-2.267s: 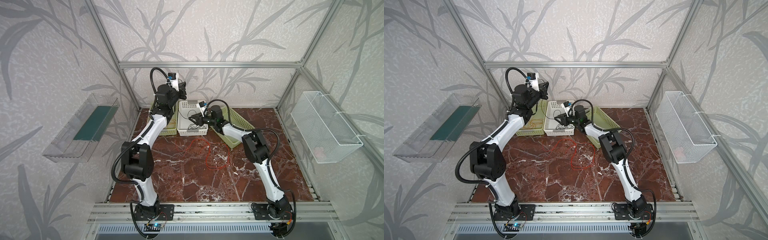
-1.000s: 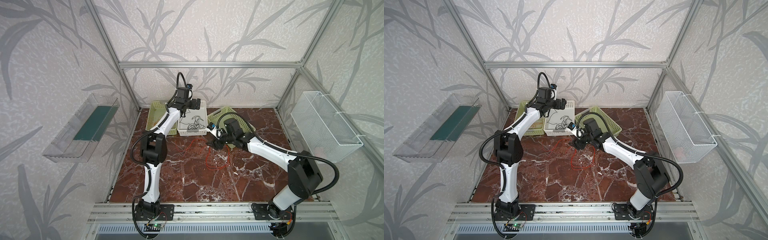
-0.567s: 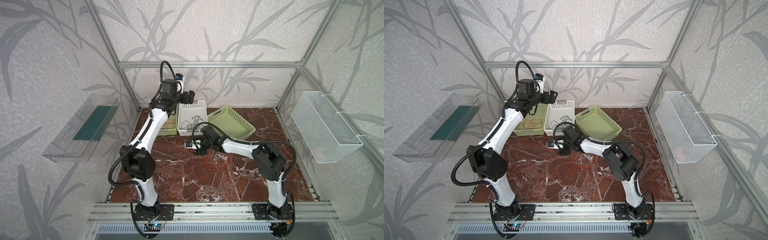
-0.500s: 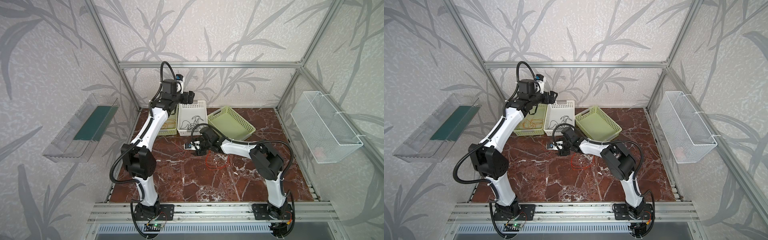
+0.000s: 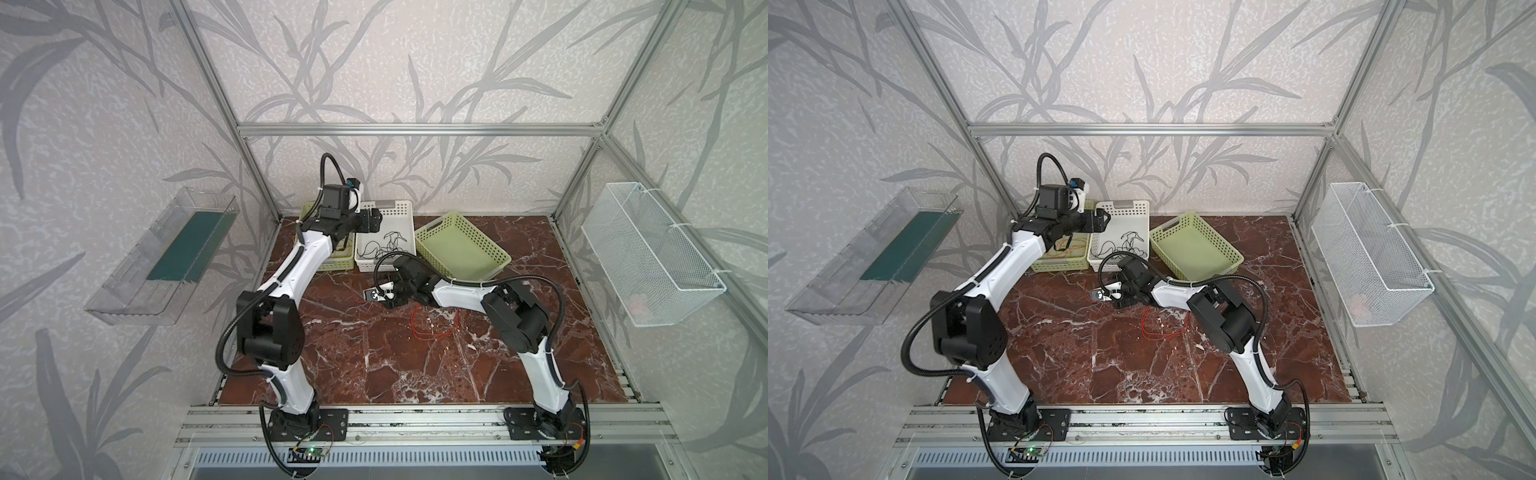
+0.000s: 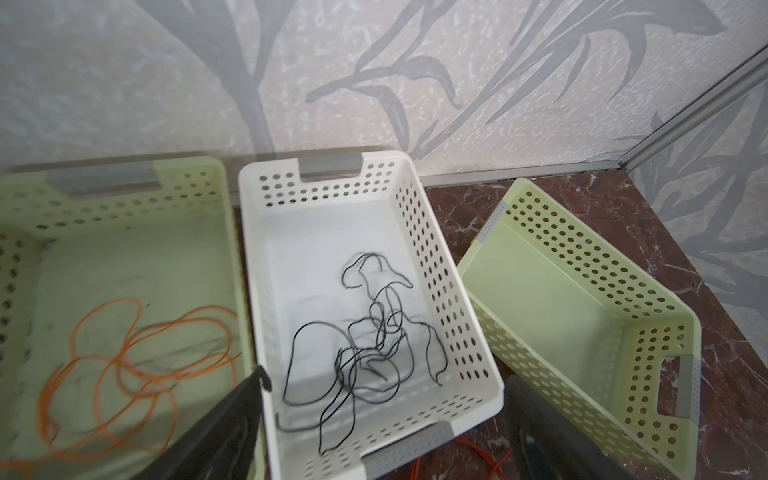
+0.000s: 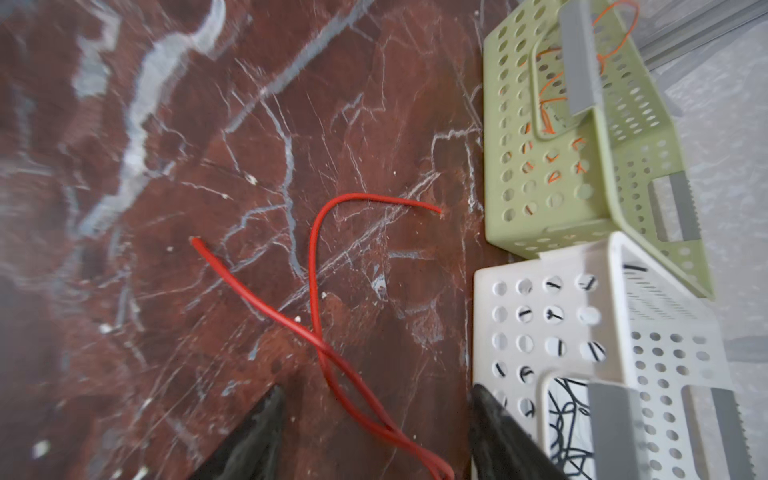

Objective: Untangle the cables

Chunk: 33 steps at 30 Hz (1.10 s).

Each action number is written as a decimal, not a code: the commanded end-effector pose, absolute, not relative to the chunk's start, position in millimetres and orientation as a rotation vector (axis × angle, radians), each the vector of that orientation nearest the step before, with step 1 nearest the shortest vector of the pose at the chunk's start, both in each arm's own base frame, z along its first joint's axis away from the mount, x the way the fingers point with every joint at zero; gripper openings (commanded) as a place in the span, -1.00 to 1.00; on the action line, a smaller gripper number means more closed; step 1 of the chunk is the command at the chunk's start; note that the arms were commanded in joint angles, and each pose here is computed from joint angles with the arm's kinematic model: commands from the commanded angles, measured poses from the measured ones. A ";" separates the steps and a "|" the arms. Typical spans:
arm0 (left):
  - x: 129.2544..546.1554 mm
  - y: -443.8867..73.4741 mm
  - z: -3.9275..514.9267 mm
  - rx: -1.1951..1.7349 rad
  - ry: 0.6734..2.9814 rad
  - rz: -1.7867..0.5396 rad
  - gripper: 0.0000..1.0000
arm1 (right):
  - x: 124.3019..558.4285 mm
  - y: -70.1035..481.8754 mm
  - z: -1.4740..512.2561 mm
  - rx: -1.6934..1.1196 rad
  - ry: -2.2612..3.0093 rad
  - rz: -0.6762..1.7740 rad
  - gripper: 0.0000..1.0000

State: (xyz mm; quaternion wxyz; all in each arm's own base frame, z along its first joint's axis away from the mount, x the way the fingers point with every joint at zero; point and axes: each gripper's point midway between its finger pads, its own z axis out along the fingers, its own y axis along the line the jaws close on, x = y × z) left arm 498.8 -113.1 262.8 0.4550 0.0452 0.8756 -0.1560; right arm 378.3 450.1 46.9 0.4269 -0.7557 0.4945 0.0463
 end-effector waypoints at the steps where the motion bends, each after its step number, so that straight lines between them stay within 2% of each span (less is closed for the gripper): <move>1: 484.0 -85.9 303.8 0.039 2.035 -0.339 0.83 | 390.8 450.0 35.7 -1.941 1.238 -0.013 0.33; 4: 465.2 -70.9 313.5 0.009 1.999 -0.302 0.84 | 404.2 453.7 35.8 -1.906 1.248 -0.095 0.11; 6: 454.0 -60.4 320.5 -0.013 1.971 -0.274 0.85 | 405.3 459.0 37.6 -1.891 1.216 -0.138 -0.27; 9: 440.0 -47.5 330.9 -0.039 1.936 -0.251 0.85 | 391.6 468.1 53.4 -1.861 1.141 -0.103 -0.70; 14: 418.0 -35.2 344.2 -0.063 1.901 -0.250 0.85 | 361.3 464.2 116.4 -1.748 1.165 0.141 -1.00; 18: 400.3 -33.1 362.5 -0.074 1.836 -0.279 0.85 | 345.3 441.7 164.3 -1.604 1.281 0.401 -1.00; 23: 383.7 -46.9 385.5 -0.053 1.754 -0.401 0.87 | 354.4 399.4 221.1 -1.281 1.372 0.664 -1.00; 28: 372.6 -59.5 394.3 -0.060 1.718 -0.528 0.87 | 368.2 367.0 253.4 -1.098 1.385 0.735 -1.00; 33: 367.2 -89.5 390.3 -0.050 1.696 -0.796 0.87 | 368.3 356.5 277.7 -1.015 1.359 0.775 -1.00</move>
